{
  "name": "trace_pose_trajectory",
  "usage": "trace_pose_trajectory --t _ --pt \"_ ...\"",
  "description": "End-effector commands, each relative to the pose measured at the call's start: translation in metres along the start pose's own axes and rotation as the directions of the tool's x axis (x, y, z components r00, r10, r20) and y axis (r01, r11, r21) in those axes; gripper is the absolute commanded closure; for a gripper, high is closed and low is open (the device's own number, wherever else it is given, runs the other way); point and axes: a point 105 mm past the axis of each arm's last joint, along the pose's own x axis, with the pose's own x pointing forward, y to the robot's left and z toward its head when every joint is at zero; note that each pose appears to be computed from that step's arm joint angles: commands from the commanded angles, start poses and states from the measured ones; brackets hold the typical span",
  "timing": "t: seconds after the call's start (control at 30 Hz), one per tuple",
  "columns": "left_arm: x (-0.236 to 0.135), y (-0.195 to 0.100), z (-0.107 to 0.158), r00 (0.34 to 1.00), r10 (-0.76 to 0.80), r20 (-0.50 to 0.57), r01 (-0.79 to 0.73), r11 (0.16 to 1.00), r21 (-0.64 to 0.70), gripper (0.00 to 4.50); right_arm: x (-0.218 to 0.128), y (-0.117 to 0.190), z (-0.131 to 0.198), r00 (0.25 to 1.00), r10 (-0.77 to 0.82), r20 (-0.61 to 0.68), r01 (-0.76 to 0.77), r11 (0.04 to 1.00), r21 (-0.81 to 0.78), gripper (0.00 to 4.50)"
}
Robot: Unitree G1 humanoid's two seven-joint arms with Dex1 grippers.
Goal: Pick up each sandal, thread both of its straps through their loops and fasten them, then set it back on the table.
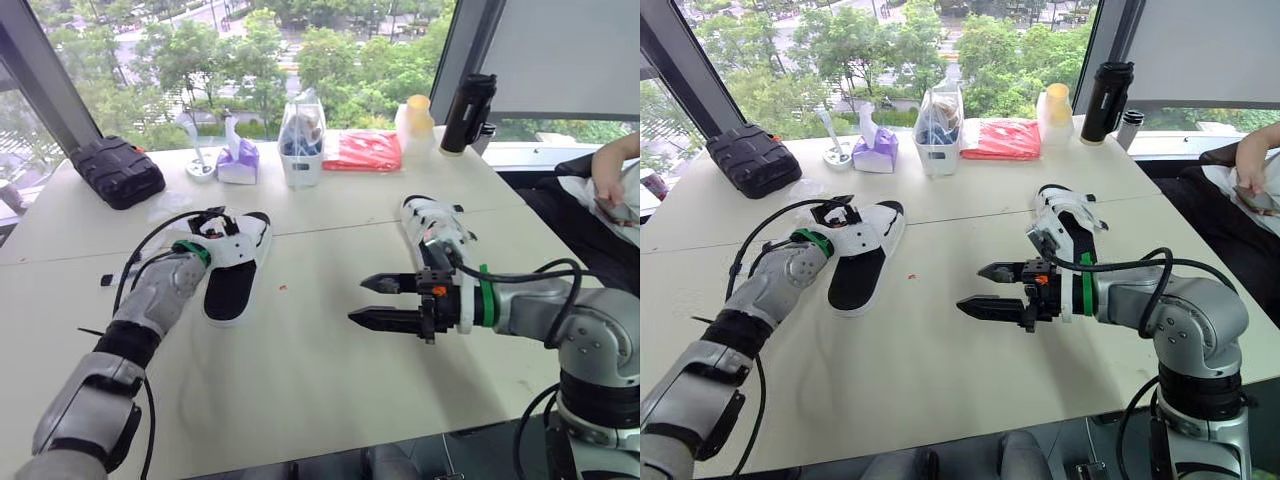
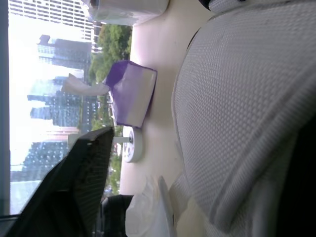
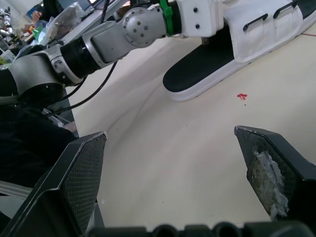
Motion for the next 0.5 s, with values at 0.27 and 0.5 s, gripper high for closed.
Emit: trace_pose_trajectory --t 0.27,0.5 --pt "0.013 -0.001 0.018 0.994 0.054 0.099 -0.055 0.999 0.002 4.46 0.0 0.002 0.006 1.0 -0.002 0.008 0.002 0.998 -0.06 0.0" --pt "-0.017 0.037 0.086 0.825 0.077 0.56 -0.084 0.996 -0.012 4.46 -0.009 -0.012 0.009 0.999 -0.051 0.001 0.051 0.996 -0.078 0.0"
